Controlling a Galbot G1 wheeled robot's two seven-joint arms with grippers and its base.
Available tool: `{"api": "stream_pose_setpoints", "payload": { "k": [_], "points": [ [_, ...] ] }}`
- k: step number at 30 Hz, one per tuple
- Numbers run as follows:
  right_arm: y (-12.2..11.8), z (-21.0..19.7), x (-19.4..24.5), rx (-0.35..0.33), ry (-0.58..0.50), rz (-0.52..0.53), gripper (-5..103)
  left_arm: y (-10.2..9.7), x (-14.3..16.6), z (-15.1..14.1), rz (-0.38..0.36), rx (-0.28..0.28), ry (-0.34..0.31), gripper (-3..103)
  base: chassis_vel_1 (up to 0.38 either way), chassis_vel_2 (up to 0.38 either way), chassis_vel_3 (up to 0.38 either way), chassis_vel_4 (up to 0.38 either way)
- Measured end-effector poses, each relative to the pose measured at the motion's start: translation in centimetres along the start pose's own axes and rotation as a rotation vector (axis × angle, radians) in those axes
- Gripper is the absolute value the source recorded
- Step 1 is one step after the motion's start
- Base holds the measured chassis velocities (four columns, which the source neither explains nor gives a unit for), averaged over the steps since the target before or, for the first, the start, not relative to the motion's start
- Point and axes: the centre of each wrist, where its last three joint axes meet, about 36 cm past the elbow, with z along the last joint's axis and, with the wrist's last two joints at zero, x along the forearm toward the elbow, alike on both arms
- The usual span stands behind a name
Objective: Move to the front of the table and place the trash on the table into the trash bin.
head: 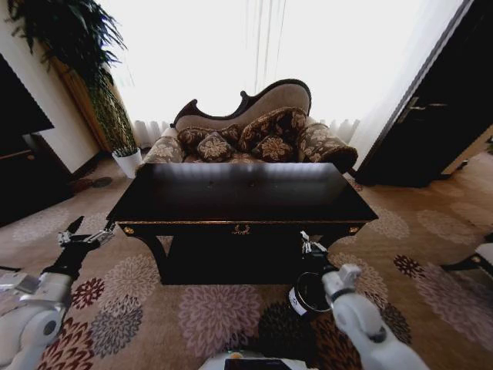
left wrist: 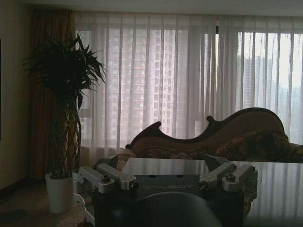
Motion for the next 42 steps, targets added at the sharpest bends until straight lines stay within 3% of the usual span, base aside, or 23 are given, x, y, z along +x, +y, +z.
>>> {"api": "stream_pose_setpoints", "payload": {
  "k": [1, 2, 3, 9, 17, 23, 29, 42],
  "points": [
    [0.0, 0.0, 0.0, 0.0, 0.0, 0.0, 1, 0.0, 0.0, 0.0, 0.0, 0.0, 0.0, 100, 0.0, 0.0, 0.0, 0.0],
    [-0.3, 3.7, -0.2, -0.005, 0.018, 0.033, 1, 0.0, 0.0, 0.0, 0.0, 0.0, 0.0, 100, 0.0, 0.0, 0.0, 0.0],
    [-1.6, 9.6, -0.7, 0.044, 0.07, 0.066, 1, 0.0, 0.0, 0.0, 0.0, 0.0, 0.0, 100, 0.0, 0.0, 0.0, 0.0],
    [-4.6, 16.9, -2.0, 0.067, 0.198, 0.121, 1, 0.0, 0.0, 0.0, 0.0, 0.0, 0.0, 100, 0.0, 0.0, 0.0, 0.0],
    [-8.7, 20.5, -3.7, 0.145, 0.279, 0.157, 1, 0.0, 0.0, 0.0, 0.0, 0.0, 0.0, 100, 0.0, 0.0, 0.0, 0.0],
    [-15.1, 22.9, -5.2, 0.288, 0.362, 0.198, 1, 0.0, 0.0, 0.0, 0.0, 0.0, 0.0, 100, 0.0, 0.0, 0.0, 0.0],
    [-19.2, 23.1, -7.1, 0.361, 0.409, 0.254, 1, 0.0, 0.0, 0.0, 0.0, 0.0, 0.0, 100, 0.0, 0.0, 0.0, 0.0],
    [-21.4, 23.3, -8.4, 0.403, 0.472, 0.28, 1, 0.0, 0.0, 0.0, 0.0, 0.0, 0.0, 100, 0.0, 0.0, 0.0, 0.0]
  ]
}}
